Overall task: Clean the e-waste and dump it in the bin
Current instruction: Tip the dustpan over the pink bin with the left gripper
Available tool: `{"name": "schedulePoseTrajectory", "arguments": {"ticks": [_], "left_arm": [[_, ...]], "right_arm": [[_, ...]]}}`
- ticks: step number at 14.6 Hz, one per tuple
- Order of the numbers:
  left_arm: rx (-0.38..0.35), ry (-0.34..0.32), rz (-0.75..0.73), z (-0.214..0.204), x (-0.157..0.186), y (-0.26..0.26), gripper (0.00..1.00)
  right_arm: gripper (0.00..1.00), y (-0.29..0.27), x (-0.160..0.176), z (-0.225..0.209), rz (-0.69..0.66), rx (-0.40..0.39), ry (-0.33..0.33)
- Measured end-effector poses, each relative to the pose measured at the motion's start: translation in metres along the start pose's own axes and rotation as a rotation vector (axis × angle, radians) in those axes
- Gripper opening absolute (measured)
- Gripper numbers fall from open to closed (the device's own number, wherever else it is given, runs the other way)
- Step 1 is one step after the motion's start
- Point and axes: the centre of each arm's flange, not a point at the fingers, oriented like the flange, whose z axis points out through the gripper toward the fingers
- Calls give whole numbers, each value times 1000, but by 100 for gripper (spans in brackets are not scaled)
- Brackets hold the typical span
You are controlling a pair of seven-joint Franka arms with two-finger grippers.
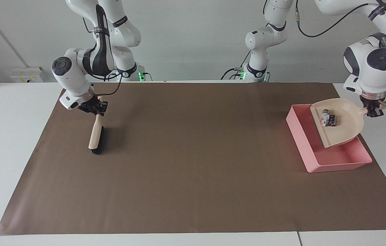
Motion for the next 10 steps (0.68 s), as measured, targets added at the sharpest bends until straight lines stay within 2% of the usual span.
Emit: {"name": "schedulePoseTrajectory", "arguments": {"ticks": [3, 5, 6, 8, 10], "left_arm": [[-34, -98, 10, -6, -2, 2, 32], [-45, -181, 24, -26, -1, -1, 32], [-45, -212, 24, -37, -2, -1, 32], [-39, -255, 17, -55, -10, 0, 32], [-34, -272, 13, -78, -7, 3, 32]], "right_arm": [[72, 0, 2, -4, -3, -1, 1], [95, 0, 9, -20, -5, -2, 2], [100, 1, 14, -33, -4, -5, 15], [100, 6, 29, -69, 1, -15, 83], [100, 7, 40, -116, 0, -23, 123]]}}
